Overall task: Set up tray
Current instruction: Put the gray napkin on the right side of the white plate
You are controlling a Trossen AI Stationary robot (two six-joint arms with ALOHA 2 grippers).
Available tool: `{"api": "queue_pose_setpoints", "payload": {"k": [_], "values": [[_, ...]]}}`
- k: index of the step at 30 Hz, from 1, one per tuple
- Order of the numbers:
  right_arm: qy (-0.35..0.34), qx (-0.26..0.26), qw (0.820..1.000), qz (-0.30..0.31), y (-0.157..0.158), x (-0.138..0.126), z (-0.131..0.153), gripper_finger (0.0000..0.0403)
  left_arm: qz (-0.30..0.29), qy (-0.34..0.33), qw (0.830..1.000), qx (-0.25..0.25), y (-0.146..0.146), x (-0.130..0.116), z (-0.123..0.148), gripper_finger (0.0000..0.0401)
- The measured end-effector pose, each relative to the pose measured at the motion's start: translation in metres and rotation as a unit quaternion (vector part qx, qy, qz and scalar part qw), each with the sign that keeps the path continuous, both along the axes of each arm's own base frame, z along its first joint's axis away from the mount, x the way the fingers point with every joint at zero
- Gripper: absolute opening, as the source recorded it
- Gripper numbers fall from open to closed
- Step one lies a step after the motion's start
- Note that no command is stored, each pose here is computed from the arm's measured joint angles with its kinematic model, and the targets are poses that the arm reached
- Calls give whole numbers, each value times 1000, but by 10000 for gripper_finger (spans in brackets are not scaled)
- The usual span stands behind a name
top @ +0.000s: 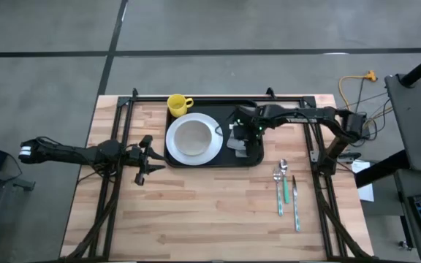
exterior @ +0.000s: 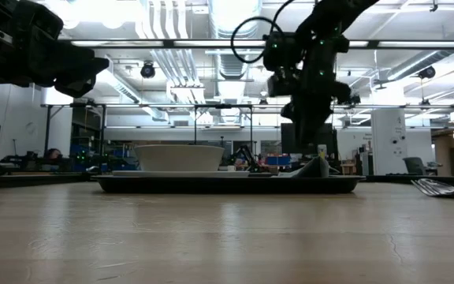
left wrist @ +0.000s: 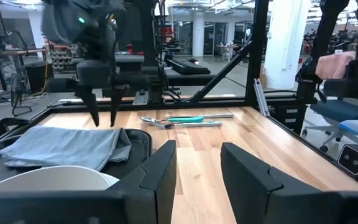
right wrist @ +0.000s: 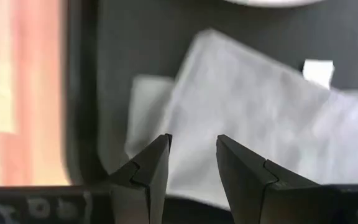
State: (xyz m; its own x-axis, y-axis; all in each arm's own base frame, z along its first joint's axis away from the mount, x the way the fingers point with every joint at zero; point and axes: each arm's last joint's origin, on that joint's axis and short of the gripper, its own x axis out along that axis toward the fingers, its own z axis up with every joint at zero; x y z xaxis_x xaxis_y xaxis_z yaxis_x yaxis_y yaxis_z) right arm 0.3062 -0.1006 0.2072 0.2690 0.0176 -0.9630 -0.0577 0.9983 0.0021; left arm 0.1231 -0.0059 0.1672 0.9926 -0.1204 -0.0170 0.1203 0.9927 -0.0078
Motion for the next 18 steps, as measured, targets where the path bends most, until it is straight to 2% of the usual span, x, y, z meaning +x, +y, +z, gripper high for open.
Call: {"api": "queue_pose_setpoints", "payload": {"k": [6, 12, 18], "values": [[36, -41, 998, 12, 28, -3, -17, 123, 0, 0, 1000, 0, 0, 0, 0, 108], [45, -127, 991, -2, 39, -10, -25, 123, 0, 0, 1000, 0, 0, 0, 0, 108], [28, -137, 990, -10, 41, -15, -34, 123, 0, 0, 1000, 0, 0, 0, 0, 108]]}}
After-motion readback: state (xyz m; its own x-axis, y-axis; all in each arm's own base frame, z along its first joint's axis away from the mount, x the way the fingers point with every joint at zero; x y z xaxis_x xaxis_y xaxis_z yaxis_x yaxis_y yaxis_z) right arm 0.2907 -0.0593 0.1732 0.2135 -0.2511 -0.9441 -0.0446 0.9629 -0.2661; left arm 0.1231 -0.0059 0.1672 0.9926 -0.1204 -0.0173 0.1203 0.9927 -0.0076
